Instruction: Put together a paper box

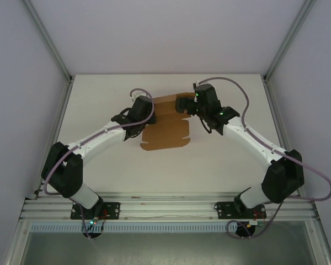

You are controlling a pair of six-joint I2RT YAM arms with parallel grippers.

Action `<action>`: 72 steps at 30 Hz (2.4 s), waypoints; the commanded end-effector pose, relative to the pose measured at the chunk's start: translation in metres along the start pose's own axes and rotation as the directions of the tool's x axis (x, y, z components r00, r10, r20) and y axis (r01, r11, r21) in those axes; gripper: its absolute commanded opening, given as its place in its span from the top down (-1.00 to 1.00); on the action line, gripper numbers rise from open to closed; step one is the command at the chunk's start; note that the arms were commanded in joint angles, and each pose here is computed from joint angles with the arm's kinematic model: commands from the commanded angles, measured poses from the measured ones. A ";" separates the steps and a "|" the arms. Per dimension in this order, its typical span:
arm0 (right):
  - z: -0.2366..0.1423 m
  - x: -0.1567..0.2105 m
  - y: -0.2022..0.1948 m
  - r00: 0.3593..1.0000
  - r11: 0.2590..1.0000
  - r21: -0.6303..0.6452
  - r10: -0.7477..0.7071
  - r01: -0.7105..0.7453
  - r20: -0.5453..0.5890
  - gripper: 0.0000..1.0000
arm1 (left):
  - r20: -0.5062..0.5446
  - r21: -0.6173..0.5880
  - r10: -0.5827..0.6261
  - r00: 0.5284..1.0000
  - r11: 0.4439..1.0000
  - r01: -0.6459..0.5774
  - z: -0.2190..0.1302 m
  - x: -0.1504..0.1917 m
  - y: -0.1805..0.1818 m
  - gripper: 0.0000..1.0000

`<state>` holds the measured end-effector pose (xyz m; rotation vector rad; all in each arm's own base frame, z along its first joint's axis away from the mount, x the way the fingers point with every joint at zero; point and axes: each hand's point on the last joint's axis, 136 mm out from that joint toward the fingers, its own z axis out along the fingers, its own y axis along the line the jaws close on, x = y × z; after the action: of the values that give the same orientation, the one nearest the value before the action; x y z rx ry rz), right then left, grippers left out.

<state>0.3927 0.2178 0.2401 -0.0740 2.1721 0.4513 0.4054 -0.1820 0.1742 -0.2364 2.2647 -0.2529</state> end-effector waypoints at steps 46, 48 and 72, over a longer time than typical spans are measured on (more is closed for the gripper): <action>-0.014 0.028 -0.002 1.000 0.989 -0.146 0.007 -0.006 0.005 -0.99 | 0.049 0.129 -0.069 0.996 0.990 0.062 -0.023 -0.015 -0.024 1.00; -0.005 0.027 -0.001 1.000 0.995 -0.096 0.004 -0.001 0.028 -0.99 | 0.041 0.136 -0.086 0.995 0.988 0.080 -0.022 -0.015 -0.026 1.00; -0.116 -0.003 -0.094 0.993 0.992 0.078 0.096 -0.102 0.072 -0.92 | 0.035 0.112 0.045 0.998 0.993 -0.049 -0.029 0.004 -0.004 1.00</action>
<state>0.3271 0.0830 0.3041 0.1575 1.9700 0.3643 0.3813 -0.1794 0.1718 -0.1778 2.2708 -0.3041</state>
